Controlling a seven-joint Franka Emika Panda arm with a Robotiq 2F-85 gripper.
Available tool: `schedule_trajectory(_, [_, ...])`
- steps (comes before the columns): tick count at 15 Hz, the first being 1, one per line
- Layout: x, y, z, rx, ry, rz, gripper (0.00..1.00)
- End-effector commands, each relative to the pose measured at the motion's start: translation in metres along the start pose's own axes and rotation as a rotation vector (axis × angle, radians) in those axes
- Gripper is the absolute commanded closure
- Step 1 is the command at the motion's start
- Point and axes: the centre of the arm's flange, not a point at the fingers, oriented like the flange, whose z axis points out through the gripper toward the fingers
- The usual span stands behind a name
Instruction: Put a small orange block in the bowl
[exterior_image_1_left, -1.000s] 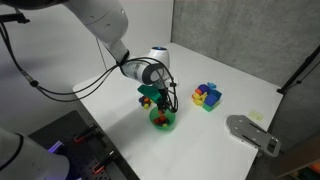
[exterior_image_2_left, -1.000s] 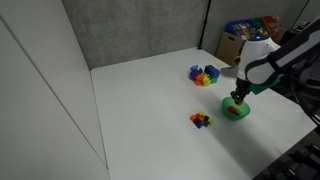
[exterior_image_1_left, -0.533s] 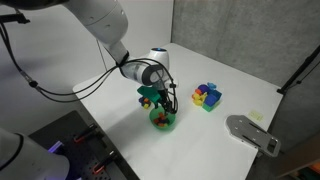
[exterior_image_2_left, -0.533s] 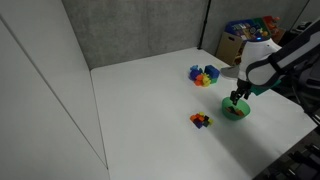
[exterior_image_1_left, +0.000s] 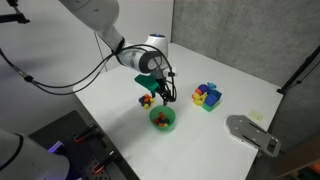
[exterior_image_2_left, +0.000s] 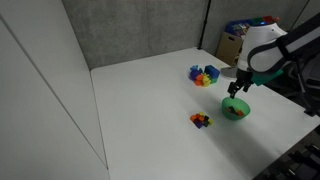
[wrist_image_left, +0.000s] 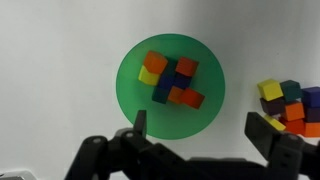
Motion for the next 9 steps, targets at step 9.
schedule_trajectory(9, [-0.064,0.001,-0.12,0.132,-0.061,-0.038,0.0])
